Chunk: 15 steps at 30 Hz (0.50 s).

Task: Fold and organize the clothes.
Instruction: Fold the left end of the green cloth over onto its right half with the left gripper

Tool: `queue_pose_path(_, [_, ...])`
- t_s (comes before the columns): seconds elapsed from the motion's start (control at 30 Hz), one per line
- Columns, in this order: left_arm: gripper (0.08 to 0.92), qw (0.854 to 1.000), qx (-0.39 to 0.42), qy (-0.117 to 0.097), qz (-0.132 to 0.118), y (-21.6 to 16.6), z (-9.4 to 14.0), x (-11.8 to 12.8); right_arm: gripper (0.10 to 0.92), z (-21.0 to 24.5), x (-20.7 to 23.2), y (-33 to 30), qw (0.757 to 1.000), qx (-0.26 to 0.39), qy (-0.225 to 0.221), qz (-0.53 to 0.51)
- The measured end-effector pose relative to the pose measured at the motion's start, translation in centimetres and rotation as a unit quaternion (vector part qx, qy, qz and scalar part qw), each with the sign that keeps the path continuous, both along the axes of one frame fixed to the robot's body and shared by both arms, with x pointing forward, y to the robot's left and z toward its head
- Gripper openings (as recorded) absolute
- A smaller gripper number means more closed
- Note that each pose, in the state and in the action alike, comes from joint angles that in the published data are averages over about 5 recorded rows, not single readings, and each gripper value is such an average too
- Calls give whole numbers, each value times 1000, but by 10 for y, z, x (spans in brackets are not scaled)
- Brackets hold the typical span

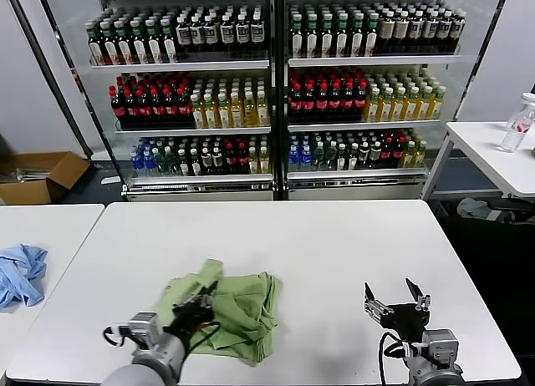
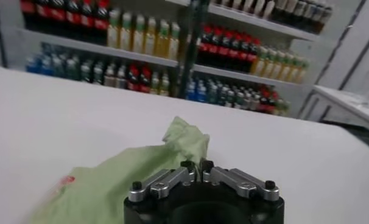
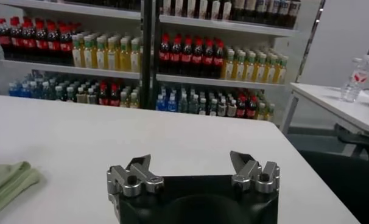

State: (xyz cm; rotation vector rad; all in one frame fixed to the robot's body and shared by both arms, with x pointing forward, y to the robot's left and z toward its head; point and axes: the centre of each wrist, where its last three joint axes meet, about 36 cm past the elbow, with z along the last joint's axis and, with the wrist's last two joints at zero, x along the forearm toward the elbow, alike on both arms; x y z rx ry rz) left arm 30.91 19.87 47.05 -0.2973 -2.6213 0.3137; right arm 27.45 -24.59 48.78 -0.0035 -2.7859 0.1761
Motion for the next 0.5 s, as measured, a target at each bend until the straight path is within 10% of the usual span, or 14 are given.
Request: queue_pose_path(0.5, [414,998,-42,-28,-30,-35,-1,-4,822,1,4,2,1000,1,-3,6])
